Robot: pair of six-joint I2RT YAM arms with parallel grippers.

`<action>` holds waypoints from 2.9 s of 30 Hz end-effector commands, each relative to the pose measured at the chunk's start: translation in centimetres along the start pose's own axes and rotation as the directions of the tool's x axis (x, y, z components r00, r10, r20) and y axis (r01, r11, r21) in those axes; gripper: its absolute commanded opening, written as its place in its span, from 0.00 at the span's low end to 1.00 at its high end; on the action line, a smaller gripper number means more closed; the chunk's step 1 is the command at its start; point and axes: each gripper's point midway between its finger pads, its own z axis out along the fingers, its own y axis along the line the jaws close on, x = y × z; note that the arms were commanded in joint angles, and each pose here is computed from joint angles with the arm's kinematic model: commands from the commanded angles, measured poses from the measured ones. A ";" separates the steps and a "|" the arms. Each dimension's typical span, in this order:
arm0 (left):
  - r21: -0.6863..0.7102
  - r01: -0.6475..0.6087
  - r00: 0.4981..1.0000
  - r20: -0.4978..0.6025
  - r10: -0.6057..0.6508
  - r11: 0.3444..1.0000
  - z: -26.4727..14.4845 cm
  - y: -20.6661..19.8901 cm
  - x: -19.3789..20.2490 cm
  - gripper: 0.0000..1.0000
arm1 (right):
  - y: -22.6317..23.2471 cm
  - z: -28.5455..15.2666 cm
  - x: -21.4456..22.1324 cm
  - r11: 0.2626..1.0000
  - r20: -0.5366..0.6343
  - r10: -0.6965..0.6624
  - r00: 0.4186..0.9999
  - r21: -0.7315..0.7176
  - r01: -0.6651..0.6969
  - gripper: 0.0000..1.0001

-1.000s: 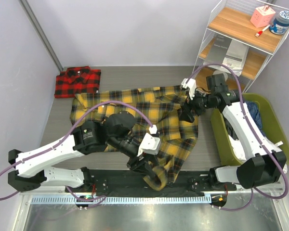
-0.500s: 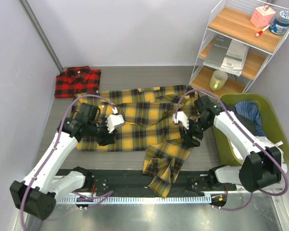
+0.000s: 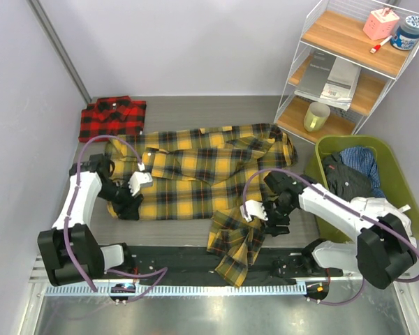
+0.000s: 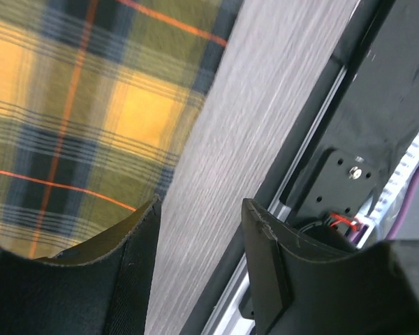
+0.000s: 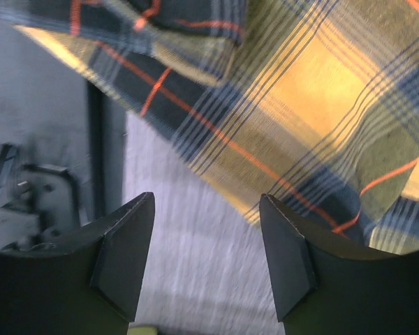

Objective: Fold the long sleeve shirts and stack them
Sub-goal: Fold the shirt

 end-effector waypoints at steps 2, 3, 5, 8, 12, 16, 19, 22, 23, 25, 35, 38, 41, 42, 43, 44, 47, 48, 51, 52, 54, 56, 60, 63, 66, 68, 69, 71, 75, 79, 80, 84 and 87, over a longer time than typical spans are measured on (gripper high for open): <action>-0.002 -0.120 0.991 -0.064 0.120 0.993 0.4 1.0 3.1 0.51 | -3.0 1.8 -0.3 0.993 -0.010 -0.085 0.996 0.084 0.086 0.66; 0.000 -0.123 0.990 -0.066 0.123 0.992 0.4 1.2 3.5 0.51 | -3.2 2.0 -0.3 0.992 -0.012 -0.094 0.995 0.088 0.095 0.61; -0.010 -0.137 0.989 -0.064 0.136 0.991 0.0 2.0 4.3 0.51 | -3.1 2.3 -0.1 0.992 -0.023 -0.100 0.995 0.080 0.101 0.48; 0.025 -0.191 0.979 -0.062 0.192 0.981 -0.2 2.5 5.1 0.50 | -2.8 2.6 0.4 0.992 -0.038 -0.098 0.994 0.078 0.101 0.20; 0.037 -0.242 0.970 -0.027 0.243 0.970 0.5 3.2 4.8 0.50 | -2.5 2.1 0.5 0.990 -0.040 -0.087 0.995 0.104 0.091 0.01; 0.065 -0.295 0.954 -0.043 0.298 0.953 1.2 3.3 5.6 0.50 | -2.3 1.5 0.2 0.992 -0.029 -0.054 0.998 0.109 0.057 0.01; 0.070 -0.322 0.940 -0.091 0.328 0.944 2.1 3.6 7.2 0.51 | -2.5 0.9 -0.4 0.991 -0.010 -0.034 0.999 0.129 0.035 0.01; 0.025 -0.353 0.928 -0.120 0.353 0.935 3.4 4.5 8.3 0.53 | -2.7 0.3 -0.7 0.987 0.001 -0.028 1.000 0.157 0.027 0.01; 0.023 -0.359 0.925 -0.127 0.359 0.933 3.9 4.5 8.7 0.52 | -2.7 0.2 -0.7 0.986 0.002 -0.022 1.000 0.164 0.022 0.01; 0.024 -0.370 0.918 -0.142 0.369 0.929 4.2 4.4 9.3 0.50 | -2.8 -0.2 -0.9 0.984 0.010 -0.008 1.000 0.180 0.006 0.01; 0.029 -0.322 0.941 -0.098 0.323 0.946 3.7 3.8 8.2 0.27 | -1.6 -0.8 -0.4 0.984 -0.007 -0.059 0.998 0.169 0.059 0.28; 0.048 -0.274 0.956 -0.092 0.277 0.961 3.5 3.9 8.0 0.36 | -2.0 -0.2 -0.6 0.984 -0.005 -0.078 0.997 0.159 0.077 0.55; 0.059 -0.264 0.959 -0.092 0.268 0.963 3.5 4.0 8.1 0.41 | -1.1 0.7 -0.4 0.996 -0.024 -0.069 0.997 0.052 0.070 0.75; 0.056 -0.270 0.957 -0.090 0.274 0.961 3.5 4.0 8.1 0.42 | -1.1 0.7 -0.5 0.996 -0.026 -0.077 0.997 0.033 0.078 0.78; 0.054 -0.279 0.955 -0.092 0.283 0.959 3.5 4.0 8.0 0.42 | -0.9 1.1 -0.3 0.997 -0.038 -0.076 0.996 0.008 0.076 0.78; 0.051 -0.284 0.953 -0.091 0.288 0.957 3.6 4.0 8.1 0.42 | -1.0 1.3 -0.2 0.996 -0.041 -0.088 0.995 0.011 0.088 0.78; 0.047 -0.286 0.953 -0.095 0.289 0.957 3.6 3.9 8.1 0.41 | -1.0 2.3 0.1 0.994 -0.053 -0.111 0.992 0.015 0.112 0.71; 0.048 -0.286 0.952 -0.096 0.290 0.957 3.6 3.8 8.2 0.41 | -0.9 2.5 0.2 0.993 -0.059 -0.115 0.992 0.013 0.116 0.68; 0.051 -0.295 0.950 -0.092 0.299 0.954 3.8 3.5 8.3 0.36 | -1.0 3.4 0.4 0.996 -0.082 -0.093 0.992 0.006 0.094 0.44; 0.055 -0.309 0.945 -0.091 0.313 0.949 3.9 3.4 8.3 0.33 | -1.1 3.4 0.4 0.997 -0.084 -0.075 0.994 0.009 0.076 0.36; 0.063 -0.320 0.942 -0.089 0.324 0.945 4.0 3.2 8.4 0.19 | -1.1 3.3 0.5 0.998 -0.090 -0.059 0.994 0.012 0.060 0.10; 0.064 -0.320 0.941 -0.091 0.325 0.945 4.0 3.2 8.5 0.09 | -1.3 2.9 0.3 0.998 -0.092 -0.039 0.995 0.036 0.042 0.01; 0.058 -0.318 0.943 -0.086 0.322 0.946 3.3 3.3 7.9 0.00 | -1.8 1.2 -0.9 0.995 -0.058 -0.011 0.998 0.097 0.017 0.01; 0.042 -0.316 0.946 -0.061 0.318 0.948 2.4 3.6 6.8 0.00 | -2.4 -0.1 -1.9 0.990 -0.027 0.016 1.000 0.140 -0.012 0.01; 0.034 -0.316 0.948 -0.041 0.317 0.948 1.2 4.0 5.8 0.00 | -3.3 -1.8 -2.8 0.981 0.007 0.036 0.999 0.192 -0.037 0.01; 0.026 -0.316 0.948 -0.037 0.317 0.948 0.4 4.4 5.2 0.00 | -3.8 -2.9 -3.0 0.974 0.020 0.049 0.999 0.220 -0.052 0.01; 0.021 -0.323 0.946 -0.033 0.323 0.946 0.1 4.5 5.0 0.00 | -4.0 -3.3 -3.0 0.972 0.024 0.053 0.998 0.227 -0.057 0.01; 0.005 -0.324 0.945 -0.029 0.324 0.946 -0.5 5.0 4.6 0.00 | -4.6 -4.3 -2.9 0.964 0.034 0.065 0.997 0.255 -0.071 0.01; -0.022 -0.323 0.946 -0.018 0.323 0.946 -1.4 5.8 3.9 0.00 | -6.3 -6.7 -2.9 0.943 0.074 0.091 0.993 0.315 -0.109 0.01; -0.089 -0.296 0.954 0.026 0.299 0.951 -2.6 7.3 2.0 0.00 | -8.4 -9.7 -4.1 0.918 0.119 0.084 0.989 0.377 -0.123 0.01; -0.097 -0.288 0.955 0.036 0.293 0.953 -2.9 7.6 1.6 0.00 | -8.9 -10.0 -4.2 0.916 0.123 0.082 0.989 0.383 -0.123 0.01; -0.158 -0.242 0.963 0.085 0.257 0.957 -4.1 9.6 -0.3 0.00 | -11.3 -11.8 -4.8 0.900 0.144 0.080 0.986 0.414 -0.133 0.01; -0.191 -0.207 0.969 0.098 0.228 0.960 -4.9 11.5 -1.1 0.00 | -13.8 -12.9 -5.0 0.889 0.157 0.075 0.985 0.436 -0.137 0.01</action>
